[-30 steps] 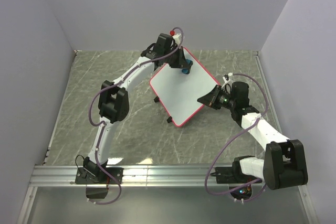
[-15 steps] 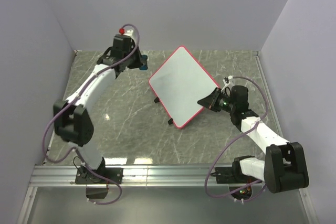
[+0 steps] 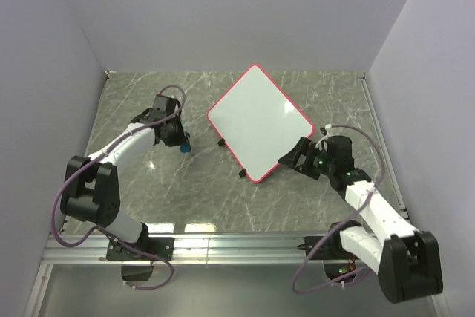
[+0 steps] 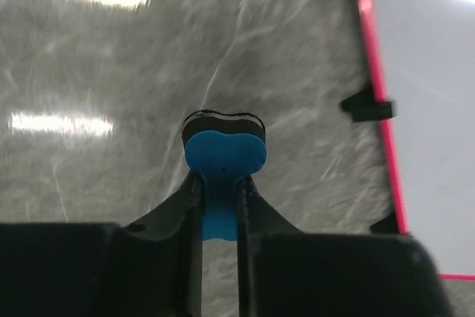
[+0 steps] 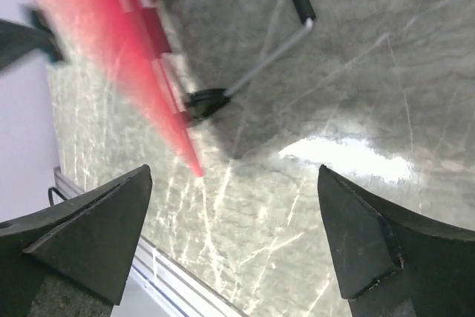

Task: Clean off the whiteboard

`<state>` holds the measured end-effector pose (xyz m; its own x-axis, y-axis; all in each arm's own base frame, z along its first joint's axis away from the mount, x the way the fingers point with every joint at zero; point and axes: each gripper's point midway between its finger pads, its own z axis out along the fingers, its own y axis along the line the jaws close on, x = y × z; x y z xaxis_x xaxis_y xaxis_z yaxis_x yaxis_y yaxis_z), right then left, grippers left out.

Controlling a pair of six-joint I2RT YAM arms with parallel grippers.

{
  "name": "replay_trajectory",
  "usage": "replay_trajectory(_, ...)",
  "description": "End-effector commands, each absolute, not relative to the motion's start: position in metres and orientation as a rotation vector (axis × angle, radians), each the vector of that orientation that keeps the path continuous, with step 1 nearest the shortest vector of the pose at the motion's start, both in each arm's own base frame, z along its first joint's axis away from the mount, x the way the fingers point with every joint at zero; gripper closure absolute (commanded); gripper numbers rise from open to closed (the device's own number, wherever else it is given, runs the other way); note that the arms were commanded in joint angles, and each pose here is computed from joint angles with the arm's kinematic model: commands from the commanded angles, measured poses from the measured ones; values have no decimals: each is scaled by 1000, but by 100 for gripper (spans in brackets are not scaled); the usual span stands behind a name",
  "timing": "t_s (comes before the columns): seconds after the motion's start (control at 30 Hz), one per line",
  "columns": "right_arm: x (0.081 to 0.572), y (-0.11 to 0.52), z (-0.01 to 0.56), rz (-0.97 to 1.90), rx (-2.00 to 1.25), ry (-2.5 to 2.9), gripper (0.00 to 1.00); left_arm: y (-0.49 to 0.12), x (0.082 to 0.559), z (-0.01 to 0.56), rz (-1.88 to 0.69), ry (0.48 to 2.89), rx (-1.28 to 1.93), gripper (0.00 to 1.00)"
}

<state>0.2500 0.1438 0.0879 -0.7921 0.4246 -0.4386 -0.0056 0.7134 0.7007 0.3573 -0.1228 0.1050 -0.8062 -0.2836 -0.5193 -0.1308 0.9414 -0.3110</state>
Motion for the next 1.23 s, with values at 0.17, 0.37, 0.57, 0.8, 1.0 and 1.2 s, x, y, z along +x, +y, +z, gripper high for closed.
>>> replay_trajectory(0.17,234,130,161,843,227,2221,0,-114,315,65,-334,2595,-426,1)
replay_trajectory(0.37,224,116,221,757,183,2132,0,-113,305,80,-335,2580,-474,1)
replay_trajectory(0.57,214,109,256,737,177,2053,0,-113,310,92,-235,2656,-425,1)
replay_trajectory(0.8,205,100,279,710,216,1973,0,-153,324,162,-313,2509,-258,1)
replay_trajectory(1.0,194,94,300,694,175,1836,0,-174,320,245,-424,2270,-178,0)
replay_trajectory(1.2,189,85,291,652,244,1852,0,-168,326,272,-402,2149,-114,1)
